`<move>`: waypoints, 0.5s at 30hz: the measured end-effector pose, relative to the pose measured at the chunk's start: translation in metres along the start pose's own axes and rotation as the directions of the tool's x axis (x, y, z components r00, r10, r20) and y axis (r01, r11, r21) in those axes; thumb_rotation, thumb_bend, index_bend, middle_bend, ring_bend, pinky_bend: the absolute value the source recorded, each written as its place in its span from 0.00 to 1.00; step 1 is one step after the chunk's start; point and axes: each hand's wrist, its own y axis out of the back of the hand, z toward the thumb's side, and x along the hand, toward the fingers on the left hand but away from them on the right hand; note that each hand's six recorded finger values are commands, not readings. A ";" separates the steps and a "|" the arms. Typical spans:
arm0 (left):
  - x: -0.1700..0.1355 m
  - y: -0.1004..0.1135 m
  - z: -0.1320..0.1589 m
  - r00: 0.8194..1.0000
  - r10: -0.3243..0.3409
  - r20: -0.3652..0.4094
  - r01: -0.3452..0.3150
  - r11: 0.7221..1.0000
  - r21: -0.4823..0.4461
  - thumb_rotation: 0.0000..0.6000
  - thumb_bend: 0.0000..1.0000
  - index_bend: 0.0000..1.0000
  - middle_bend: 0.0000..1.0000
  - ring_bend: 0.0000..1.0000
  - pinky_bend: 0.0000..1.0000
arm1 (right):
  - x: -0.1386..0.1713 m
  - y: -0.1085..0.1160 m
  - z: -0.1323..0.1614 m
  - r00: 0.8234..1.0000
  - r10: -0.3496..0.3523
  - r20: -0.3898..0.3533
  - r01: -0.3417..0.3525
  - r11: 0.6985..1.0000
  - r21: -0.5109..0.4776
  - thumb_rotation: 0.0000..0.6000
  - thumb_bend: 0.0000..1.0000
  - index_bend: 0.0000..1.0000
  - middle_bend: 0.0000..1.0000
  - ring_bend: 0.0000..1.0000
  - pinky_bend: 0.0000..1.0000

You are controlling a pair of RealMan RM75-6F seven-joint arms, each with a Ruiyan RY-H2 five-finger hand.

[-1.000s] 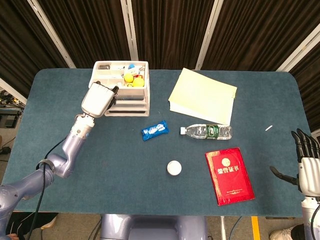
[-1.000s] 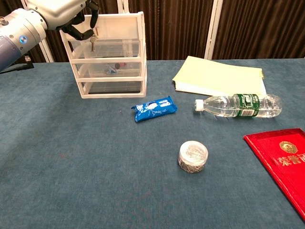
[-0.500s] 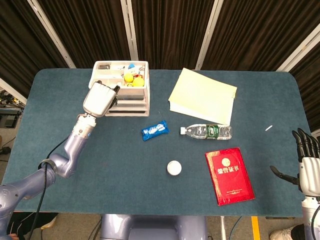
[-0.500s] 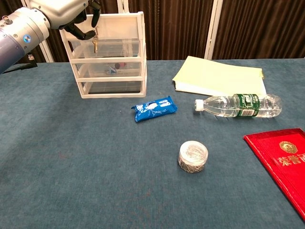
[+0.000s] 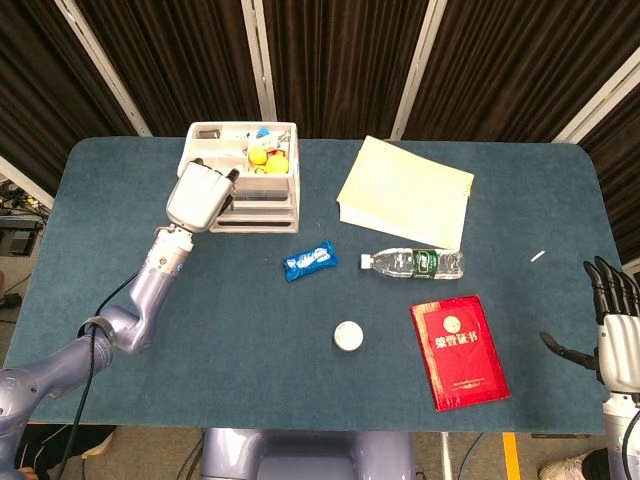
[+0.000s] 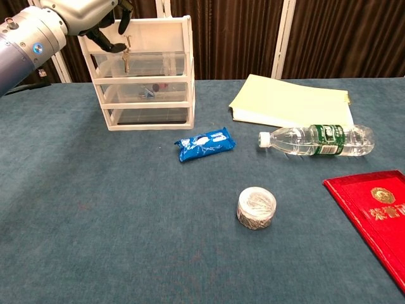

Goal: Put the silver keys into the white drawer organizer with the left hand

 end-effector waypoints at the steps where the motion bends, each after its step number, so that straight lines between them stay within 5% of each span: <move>1: 0.001 0.001 0.001 1.000 0.002 -0.002 -0.002 1.000 -0.003 1.00 0.23 0.52 0.99 0.88 0.75 | 0.000 0.000 0.000 1.000 0.000 0.000 0.000 1.000 0.000 1.00 0.05 0.00 0.00 0.00 0.00; 15: 0.008 0.008 0.005 1.000 0.026 -0.015 -0.026 1.000 -0.001 1.00 0.23 0.53 0.99 0.88 0.75 | 0.000 0.000 0.000 1.000 0.000 -0.001 0.000 1.000 -0.004 1.00 0.05 0.00 0.00 0.00 0.00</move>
